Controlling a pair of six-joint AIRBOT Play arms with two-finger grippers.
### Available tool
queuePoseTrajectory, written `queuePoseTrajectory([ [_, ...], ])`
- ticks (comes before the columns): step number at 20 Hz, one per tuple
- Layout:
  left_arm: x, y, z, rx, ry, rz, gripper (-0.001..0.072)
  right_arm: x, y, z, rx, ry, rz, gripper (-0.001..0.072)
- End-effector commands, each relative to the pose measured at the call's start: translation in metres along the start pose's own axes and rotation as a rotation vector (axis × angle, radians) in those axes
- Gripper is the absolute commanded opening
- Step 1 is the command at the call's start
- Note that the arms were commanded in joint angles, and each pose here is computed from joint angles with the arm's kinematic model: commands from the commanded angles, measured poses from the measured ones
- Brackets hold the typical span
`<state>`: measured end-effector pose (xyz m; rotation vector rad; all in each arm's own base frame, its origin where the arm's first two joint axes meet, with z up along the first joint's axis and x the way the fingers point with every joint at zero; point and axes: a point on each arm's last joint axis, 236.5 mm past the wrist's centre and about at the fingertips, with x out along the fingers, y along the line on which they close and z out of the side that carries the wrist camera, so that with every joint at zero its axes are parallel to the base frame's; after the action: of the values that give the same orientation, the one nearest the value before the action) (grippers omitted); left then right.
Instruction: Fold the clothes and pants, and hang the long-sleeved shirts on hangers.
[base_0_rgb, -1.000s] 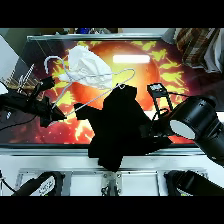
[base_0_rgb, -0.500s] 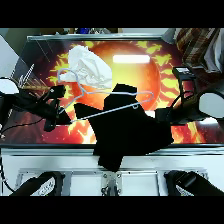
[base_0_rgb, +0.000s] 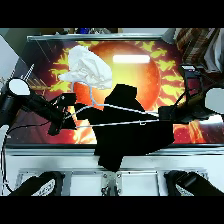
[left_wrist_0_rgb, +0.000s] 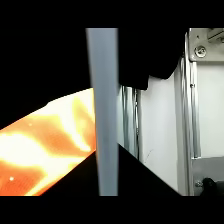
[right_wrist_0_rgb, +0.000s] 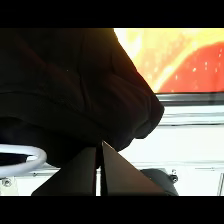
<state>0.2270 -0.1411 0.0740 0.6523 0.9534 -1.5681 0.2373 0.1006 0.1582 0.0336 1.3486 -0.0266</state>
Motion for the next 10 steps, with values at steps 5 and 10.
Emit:
queuePoseTrajectory([
  [5,0.006,0.007,-0.001,-0.017,-0.003,-0.002,0.0018,-0.001,0.000,0.000,0.002,-0.001,0.002,0.0019],
  [10,0.039,0.008,-0.021,-0.093,-0.009,-0.025,0.0018,-0.001,0.000,0.000,0.002,-0.001,0.002,0.0019],
])
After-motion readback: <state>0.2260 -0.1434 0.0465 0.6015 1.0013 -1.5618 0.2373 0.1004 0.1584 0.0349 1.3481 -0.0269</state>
